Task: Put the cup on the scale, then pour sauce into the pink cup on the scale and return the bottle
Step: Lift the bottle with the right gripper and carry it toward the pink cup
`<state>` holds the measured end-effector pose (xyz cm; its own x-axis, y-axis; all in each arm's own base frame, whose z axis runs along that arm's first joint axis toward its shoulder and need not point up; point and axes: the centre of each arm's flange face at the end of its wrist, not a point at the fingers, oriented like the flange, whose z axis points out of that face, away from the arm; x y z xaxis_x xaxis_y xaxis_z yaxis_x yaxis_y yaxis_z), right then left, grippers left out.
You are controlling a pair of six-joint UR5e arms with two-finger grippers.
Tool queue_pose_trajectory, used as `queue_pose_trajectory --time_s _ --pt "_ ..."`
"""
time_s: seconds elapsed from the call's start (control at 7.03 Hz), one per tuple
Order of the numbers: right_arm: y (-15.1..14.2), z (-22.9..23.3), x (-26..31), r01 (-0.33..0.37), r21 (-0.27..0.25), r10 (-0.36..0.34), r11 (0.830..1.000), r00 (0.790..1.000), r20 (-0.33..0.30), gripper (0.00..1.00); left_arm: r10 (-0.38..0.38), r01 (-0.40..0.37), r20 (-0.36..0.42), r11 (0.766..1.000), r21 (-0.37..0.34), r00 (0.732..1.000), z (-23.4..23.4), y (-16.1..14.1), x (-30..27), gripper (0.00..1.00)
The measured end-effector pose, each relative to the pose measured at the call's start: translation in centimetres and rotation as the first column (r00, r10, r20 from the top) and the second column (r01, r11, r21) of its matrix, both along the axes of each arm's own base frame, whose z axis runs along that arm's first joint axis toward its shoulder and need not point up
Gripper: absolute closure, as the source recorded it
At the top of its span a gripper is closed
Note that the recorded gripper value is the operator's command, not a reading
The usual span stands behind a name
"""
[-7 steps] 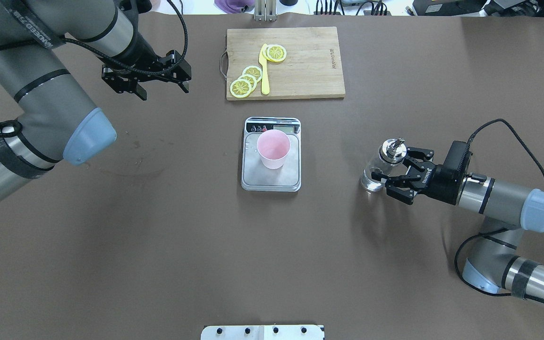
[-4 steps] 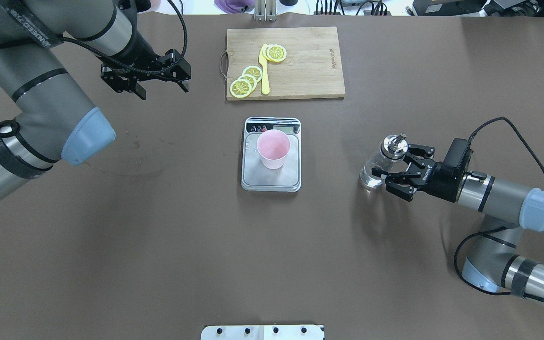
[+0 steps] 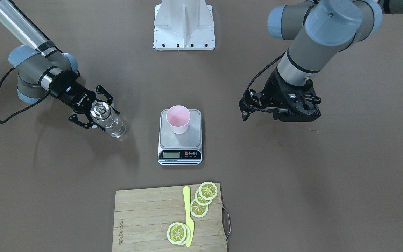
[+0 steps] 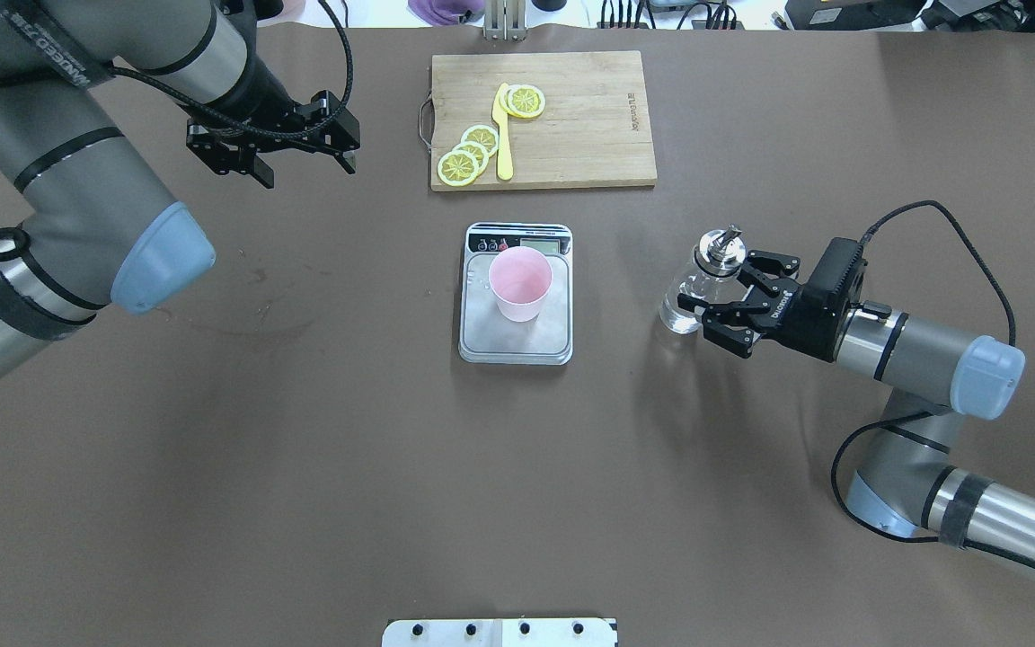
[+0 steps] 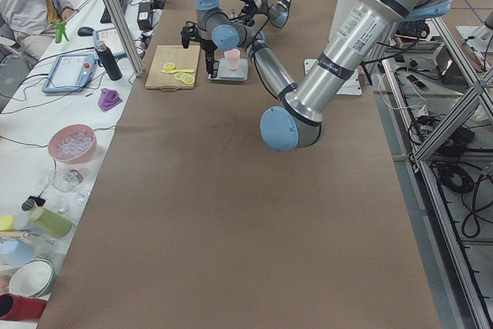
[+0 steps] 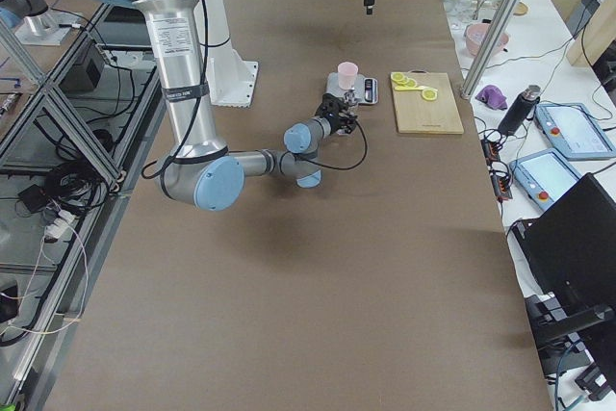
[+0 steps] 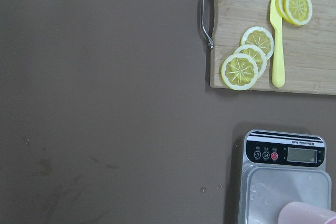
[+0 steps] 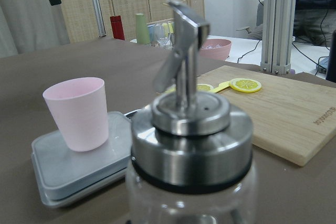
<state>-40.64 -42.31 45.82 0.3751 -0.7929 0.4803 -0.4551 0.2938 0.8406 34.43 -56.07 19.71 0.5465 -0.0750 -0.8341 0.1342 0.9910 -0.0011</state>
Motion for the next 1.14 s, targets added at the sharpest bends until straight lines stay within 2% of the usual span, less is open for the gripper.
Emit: queue_pose_trajectory --time_s 0.28,0.57,0.85,1.14 --pt "-0.6 -2.9 0.1 -0.014 -0.025 0.013 1.0 0.999 -0.042 1.0 0.0 0.0 0.006 1.0 0.001 1.0 0.5 -0.1 -0.3 0.03" --pt "-0.7 -4.8 1.0 -0.072 -0.076 0.063 0.995 0.992 -0.114 1.0 0.009 -0.009 0.021 1.0 0.022 1.0 1.6 -0.6 -1.2 0.03" --pt "-0.1 -5.7 1.5 -0.122 -0.124 0.095 0.985 0.975 -0.203 1.0 0.013 -0.014 0.038 0.999 0.04 0.999 3.0 -1.2 -2.5 0.03" --pt "1.1 -8.9 2.1 -0.132 -0.155 0.078 0.979 0.946 -0.315 1.0 0.02 -0.023 0.06 0.998 0.056 0.998 4.7 -1.6 -3.7 0.03"
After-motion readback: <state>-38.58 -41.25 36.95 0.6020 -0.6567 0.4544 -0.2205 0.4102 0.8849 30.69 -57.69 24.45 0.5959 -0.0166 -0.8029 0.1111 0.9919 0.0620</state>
